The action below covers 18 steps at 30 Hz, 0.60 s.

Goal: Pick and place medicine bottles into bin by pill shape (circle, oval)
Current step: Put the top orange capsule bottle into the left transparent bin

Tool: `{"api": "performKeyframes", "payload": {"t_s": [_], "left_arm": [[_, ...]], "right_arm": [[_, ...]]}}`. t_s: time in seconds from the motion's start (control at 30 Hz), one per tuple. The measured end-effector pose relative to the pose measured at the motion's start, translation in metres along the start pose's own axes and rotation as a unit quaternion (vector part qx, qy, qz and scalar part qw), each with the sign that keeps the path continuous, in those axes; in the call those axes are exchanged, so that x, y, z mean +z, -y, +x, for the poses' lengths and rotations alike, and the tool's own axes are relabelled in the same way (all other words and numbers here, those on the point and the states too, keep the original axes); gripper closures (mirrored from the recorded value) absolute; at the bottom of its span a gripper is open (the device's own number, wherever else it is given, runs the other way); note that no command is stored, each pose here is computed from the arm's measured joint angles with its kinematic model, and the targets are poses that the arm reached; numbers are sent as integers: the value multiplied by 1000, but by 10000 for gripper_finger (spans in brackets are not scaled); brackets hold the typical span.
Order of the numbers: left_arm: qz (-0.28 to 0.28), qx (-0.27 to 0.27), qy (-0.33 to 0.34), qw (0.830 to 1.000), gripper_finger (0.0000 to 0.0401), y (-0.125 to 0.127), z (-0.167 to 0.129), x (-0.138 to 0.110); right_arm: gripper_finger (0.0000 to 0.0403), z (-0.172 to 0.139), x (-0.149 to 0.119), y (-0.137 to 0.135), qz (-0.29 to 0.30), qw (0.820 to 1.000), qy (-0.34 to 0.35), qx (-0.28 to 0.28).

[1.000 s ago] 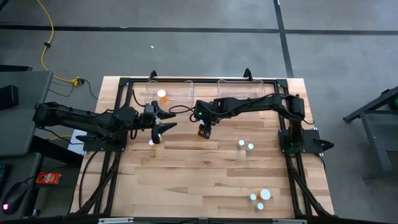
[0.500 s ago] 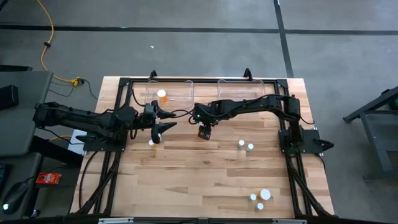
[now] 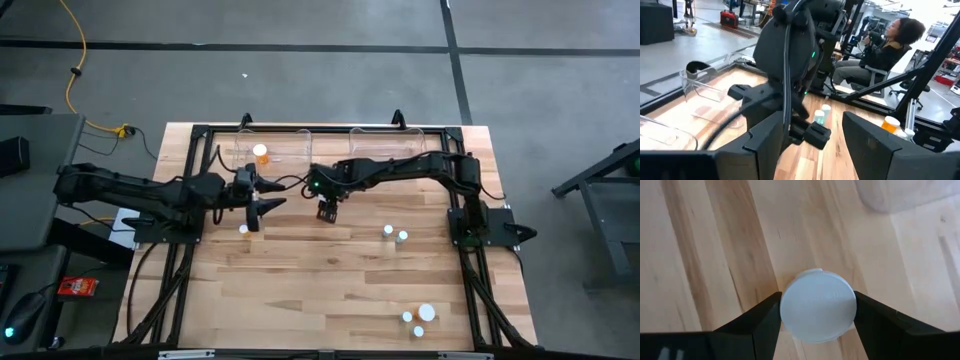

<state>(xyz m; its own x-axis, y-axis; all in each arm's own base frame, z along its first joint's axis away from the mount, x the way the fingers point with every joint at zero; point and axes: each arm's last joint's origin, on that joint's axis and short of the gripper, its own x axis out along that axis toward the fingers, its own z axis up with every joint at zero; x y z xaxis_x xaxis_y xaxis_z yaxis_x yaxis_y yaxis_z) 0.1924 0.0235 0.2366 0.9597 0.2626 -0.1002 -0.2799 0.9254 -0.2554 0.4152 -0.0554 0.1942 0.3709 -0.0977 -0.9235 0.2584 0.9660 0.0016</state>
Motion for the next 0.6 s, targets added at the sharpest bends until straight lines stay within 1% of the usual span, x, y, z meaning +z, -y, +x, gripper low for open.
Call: {"api": "performKeyframes", "payload": {"t_s": [0.07, 0.4, 0.47, 0.6], "left_arm": [[1, 2, -8, 1000, 206, 0, 2, -2], [1, 3, -6, 1000, 206, 0, 4, -3], [3, 6, -16, 1000, 206, -1, 4, -5], [-6, 17, -62, 998, 206, -3, 6, -15]], "right_arm": [[182, 4, -1, 2, 2, 1000, -10, -1], [182, 5, -1, 9, 12, 1000, -9, -3], [182, 5, 0, 9, 13, 1000, -10, -1], [182, 5, 0, 11, 22, 1000, -13, 16]]}}
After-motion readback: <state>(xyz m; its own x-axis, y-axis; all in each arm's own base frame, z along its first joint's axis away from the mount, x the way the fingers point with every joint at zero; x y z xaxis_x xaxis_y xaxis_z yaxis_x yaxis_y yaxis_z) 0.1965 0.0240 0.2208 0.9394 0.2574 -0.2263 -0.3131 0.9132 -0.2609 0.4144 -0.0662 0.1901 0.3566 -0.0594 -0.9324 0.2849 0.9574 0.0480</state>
